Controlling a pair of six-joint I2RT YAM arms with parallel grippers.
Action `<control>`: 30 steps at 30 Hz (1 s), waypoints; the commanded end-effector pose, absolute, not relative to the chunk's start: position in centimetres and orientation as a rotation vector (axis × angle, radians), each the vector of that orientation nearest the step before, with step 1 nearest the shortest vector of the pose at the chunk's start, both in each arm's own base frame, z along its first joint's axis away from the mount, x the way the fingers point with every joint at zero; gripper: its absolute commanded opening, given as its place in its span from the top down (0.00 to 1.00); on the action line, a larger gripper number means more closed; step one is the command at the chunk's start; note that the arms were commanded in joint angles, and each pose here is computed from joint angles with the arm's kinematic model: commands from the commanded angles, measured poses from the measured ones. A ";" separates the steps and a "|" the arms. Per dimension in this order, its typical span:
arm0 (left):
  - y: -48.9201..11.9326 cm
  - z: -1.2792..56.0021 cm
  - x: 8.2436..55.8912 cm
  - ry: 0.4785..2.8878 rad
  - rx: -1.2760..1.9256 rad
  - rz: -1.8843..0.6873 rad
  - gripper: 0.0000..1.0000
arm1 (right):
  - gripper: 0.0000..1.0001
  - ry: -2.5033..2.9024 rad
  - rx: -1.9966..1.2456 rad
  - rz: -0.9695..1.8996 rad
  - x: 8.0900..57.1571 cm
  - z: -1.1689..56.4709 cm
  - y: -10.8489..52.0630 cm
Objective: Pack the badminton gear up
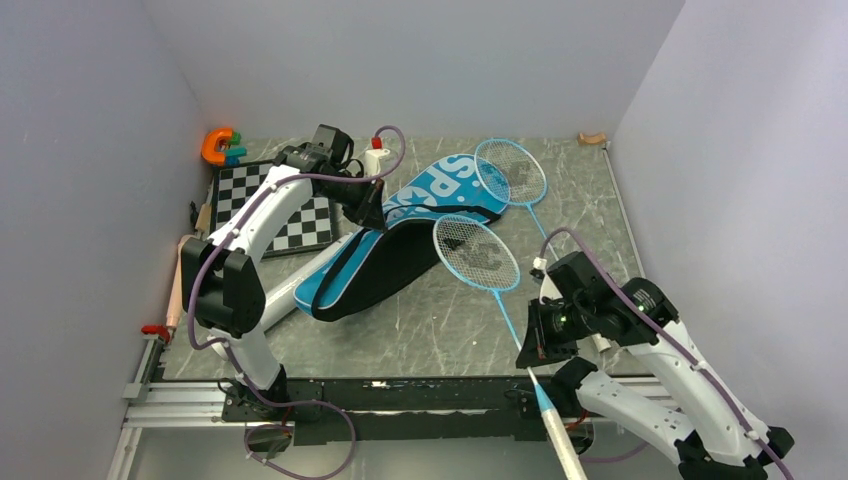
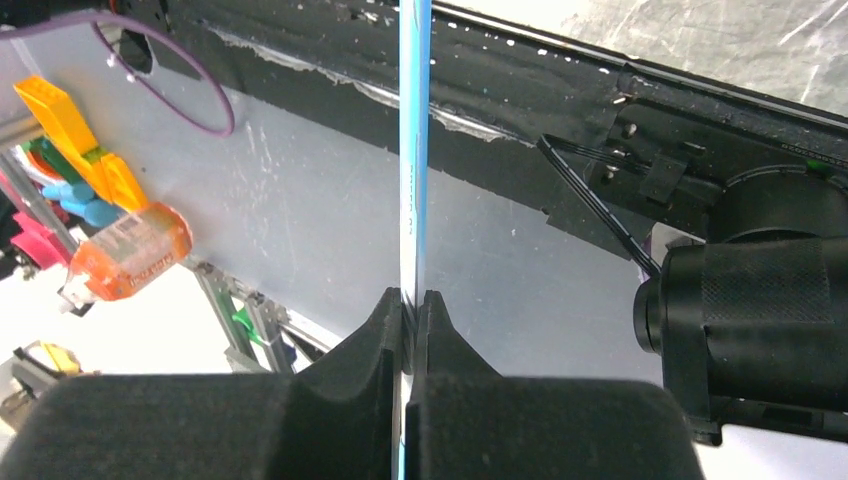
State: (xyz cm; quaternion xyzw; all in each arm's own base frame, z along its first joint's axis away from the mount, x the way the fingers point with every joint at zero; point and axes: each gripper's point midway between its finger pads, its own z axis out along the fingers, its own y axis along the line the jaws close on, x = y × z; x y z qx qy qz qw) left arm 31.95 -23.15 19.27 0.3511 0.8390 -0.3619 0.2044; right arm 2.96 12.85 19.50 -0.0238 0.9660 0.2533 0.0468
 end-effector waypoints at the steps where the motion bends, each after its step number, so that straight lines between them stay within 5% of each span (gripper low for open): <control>1: -23.9 22.0 32.5 2.233 1.003 -1.005 1.00 | 1.00 2.984 -0.247 0.876 1.8 19.7 13.8; 30: -22.4 19.4 32.8 2.297 1.024 -0.874 1.00 | 1.00 2.944 -0.167 0.930 -1.0 22.0 13.0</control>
